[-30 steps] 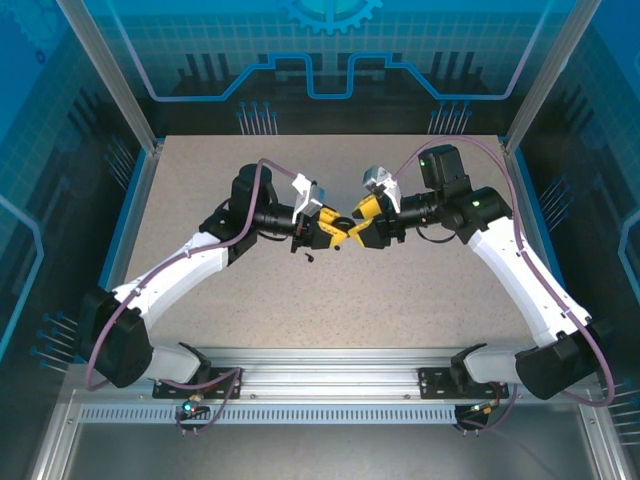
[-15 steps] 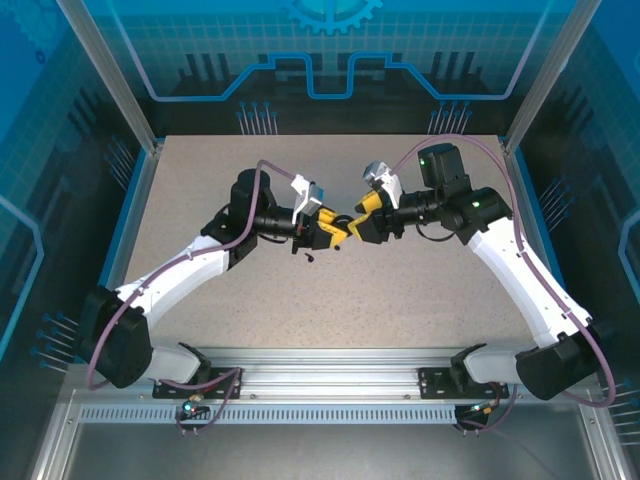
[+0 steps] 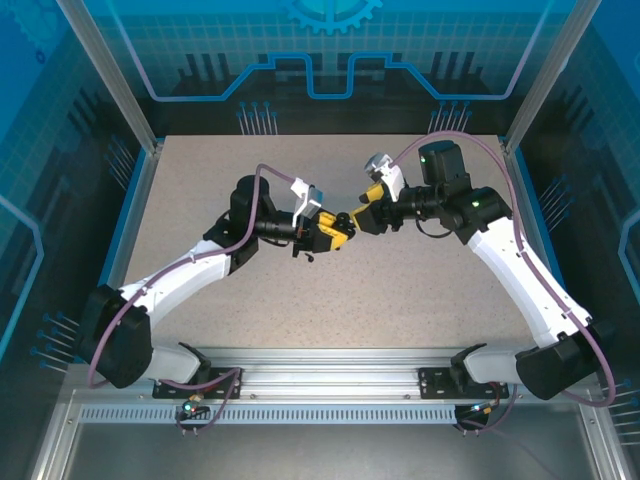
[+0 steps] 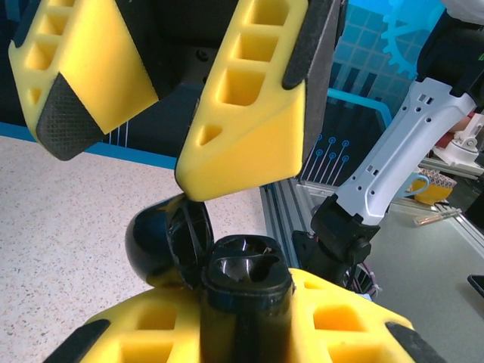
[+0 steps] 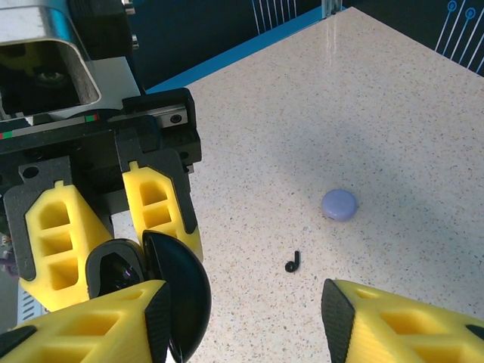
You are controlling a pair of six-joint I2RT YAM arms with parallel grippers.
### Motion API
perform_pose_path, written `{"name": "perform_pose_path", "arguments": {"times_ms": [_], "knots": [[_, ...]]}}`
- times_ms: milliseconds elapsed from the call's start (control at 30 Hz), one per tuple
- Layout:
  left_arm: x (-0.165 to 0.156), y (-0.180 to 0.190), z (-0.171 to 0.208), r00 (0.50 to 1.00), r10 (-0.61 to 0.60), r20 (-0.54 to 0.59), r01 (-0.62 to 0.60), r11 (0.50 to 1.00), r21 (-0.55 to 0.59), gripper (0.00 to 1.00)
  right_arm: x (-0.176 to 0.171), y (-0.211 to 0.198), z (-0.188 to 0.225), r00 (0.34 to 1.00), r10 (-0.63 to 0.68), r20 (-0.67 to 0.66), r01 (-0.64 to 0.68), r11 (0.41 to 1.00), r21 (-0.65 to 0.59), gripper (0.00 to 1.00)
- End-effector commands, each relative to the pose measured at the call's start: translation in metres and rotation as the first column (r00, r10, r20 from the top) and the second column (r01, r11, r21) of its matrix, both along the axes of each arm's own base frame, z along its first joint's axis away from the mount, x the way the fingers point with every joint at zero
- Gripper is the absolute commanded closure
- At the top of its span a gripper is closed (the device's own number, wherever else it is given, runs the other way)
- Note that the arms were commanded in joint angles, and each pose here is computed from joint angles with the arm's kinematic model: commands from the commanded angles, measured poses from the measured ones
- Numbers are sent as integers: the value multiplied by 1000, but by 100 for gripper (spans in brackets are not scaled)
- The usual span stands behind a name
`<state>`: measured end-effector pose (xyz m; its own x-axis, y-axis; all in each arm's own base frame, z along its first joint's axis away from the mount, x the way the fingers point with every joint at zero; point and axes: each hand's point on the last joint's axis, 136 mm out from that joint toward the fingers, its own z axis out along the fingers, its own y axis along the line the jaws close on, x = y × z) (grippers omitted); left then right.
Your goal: Insert the wireless bluetooth earbuds into the charging case
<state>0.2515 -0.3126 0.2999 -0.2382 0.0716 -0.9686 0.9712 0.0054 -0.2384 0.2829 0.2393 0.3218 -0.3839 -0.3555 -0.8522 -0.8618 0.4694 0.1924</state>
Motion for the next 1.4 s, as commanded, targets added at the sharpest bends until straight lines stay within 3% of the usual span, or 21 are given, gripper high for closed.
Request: {"name": "perform_pose_path", "arguments": {"times_ms": [0,167,400,667,1033,1367], "knots": [[-13,-1,17,995,-48,83,53,997,-63,94,21,-13,11,991,-120,52,120,993,6,43],[-2,-3,9,998,-5,57,9,996,-86,95,39,-37,8,962,-271,31,271,963,10,42],[10,-3,3,998,52,35,-47,992,-113,95,61,-69,-30,886,-456,-84,451,890,-72,41],[29,14,0,988,157,-10,-157,980,-122,95,68,-77,-86,815,-542,-204,516,840,-169,40],[37,33,-2,972,233,-13,-233,966,-111,95,79,-42,-159,751,-582,-312,516,812,-274,42],[30,37,0,972,236,10,-234,968,-94,94,92,-1,-215,760,-527,-380,405,842,-357,49]]}}
